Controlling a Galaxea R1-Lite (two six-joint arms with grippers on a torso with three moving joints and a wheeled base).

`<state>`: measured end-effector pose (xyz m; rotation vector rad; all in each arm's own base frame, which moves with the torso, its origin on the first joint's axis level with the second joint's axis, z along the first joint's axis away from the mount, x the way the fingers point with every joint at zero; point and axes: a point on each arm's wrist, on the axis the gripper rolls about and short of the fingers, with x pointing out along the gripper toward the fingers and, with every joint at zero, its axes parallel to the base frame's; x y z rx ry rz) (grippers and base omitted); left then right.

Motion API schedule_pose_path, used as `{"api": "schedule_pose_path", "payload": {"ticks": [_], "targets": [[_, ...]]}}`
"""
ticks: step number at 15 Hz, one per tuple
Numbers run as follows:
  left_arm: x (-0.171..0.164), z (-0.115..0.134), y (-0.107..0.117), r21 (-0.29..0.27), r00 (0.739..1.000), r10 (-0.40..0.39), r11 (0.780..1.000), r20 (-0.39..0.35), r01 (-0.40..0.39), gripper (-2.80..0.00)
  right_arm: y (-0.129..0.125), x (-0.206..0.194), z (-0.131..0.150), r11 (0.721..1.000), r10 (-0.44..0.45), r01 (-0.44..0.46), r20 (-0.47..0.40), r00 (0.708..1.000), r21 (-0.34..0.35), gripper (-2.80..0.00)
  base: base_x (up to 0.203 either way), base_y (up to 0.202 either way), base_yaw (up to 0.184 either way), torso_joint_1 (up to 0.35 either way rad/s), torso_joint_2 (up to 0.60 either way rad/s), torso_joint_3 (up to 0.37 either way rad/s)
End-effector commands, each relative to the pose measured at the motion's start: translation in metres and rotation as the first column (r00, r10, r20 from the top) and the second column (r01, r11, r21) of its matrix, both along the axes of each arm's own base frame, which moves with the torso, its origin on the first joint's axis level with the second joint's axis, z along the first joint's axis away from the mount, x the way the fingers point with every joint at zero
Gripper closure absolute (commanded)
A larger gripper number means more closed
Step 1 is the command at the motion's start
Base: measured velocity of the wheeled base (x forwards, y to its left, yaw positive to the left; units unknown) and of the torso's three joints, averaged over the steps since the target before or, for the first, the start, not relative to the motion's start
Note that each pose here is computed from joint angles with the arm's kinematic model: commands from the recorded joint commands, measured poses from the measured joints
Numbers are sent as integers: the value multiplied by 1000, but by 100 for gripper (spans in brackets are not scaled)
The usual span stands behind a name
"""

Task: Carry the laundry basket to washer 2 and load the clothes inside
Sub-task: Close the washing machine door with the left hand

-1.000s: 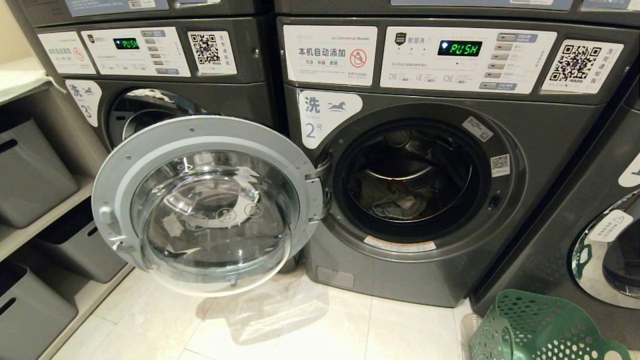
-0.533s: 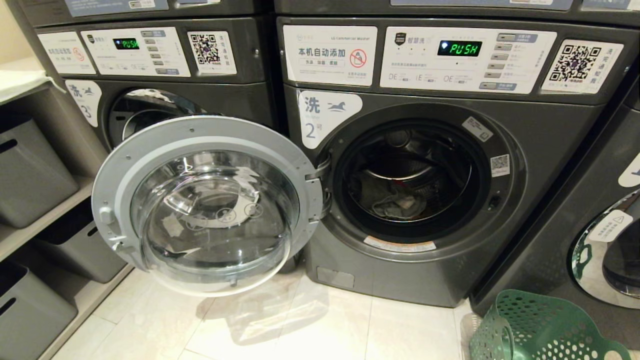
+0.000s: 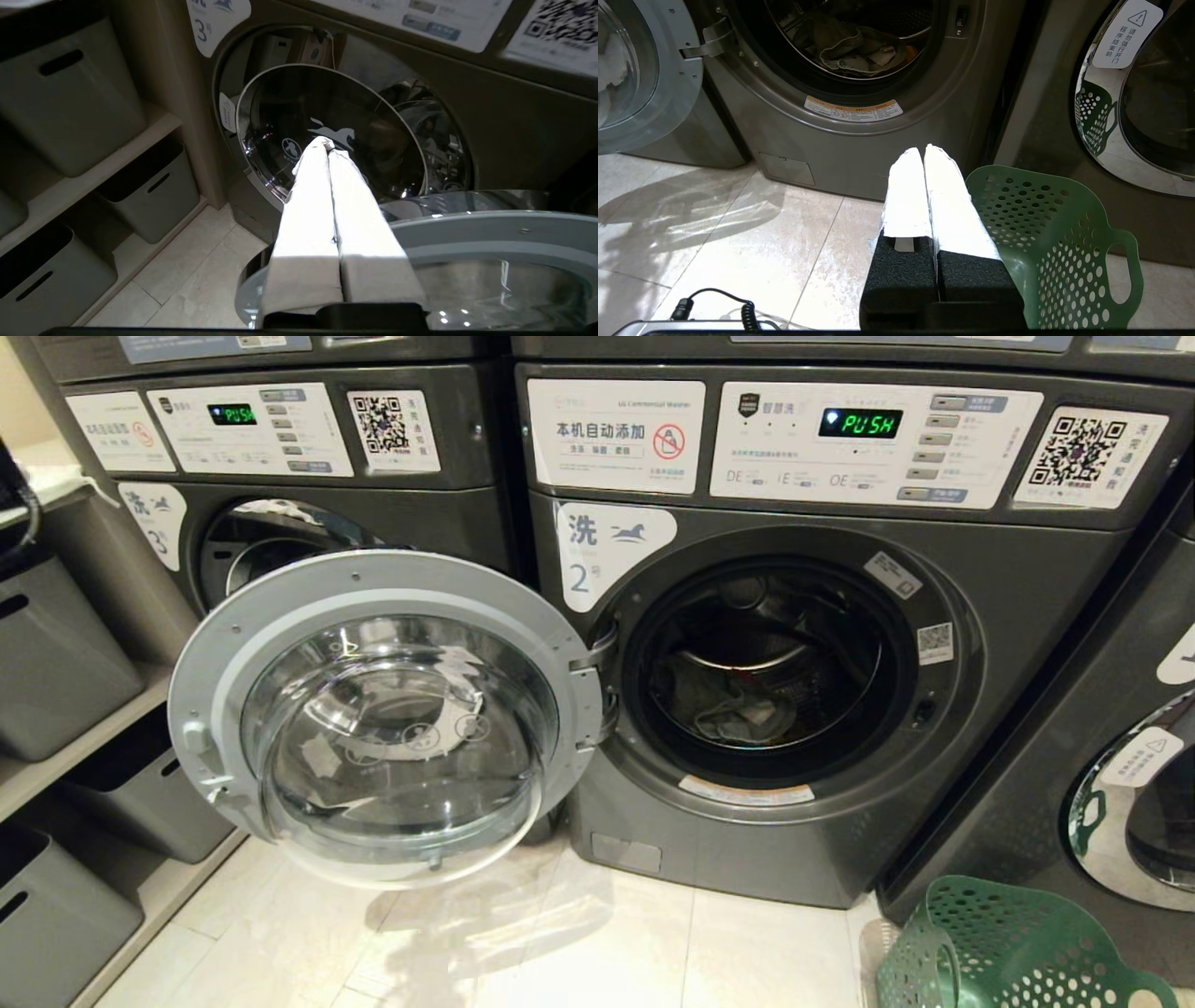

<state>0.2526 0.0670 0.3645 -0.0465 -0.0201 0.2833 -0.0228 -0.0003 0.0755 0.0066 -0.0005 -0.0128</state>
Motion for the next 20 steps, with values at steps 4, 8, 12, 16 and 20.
{"api": "schedule_pose_path", "payload": {"ticks": [4,8,12,16,20], "targets": [[82,-50,56,-260,987,-153,956,-52,134,0,0,0,0,1000,0,0,0,1000,-1,0,0,0,0,0,0,0],[114,-54,67,-347,978,-209,918,-11,193,0,0,0,0,1000,0,0,0,1000,-2,0,0,0,0,0,0,0],[136,-71,61,-392,947,-318,879,-55,272,0,0,0,0,1000,-1,1,0,1000,0,0,0,0,0,0,0,0],[152,-88,54,-425,920,-381,850,-90,311,0,0,0,0,1000,-1,1,0,1000,0,0,0,0,0,0,0,0],[167,-97,57,-446,913,-392,841,-114,306,0,0,0,0,1000,-1,1,1,1000,17,0,0,0,0,0,0,0]]}}
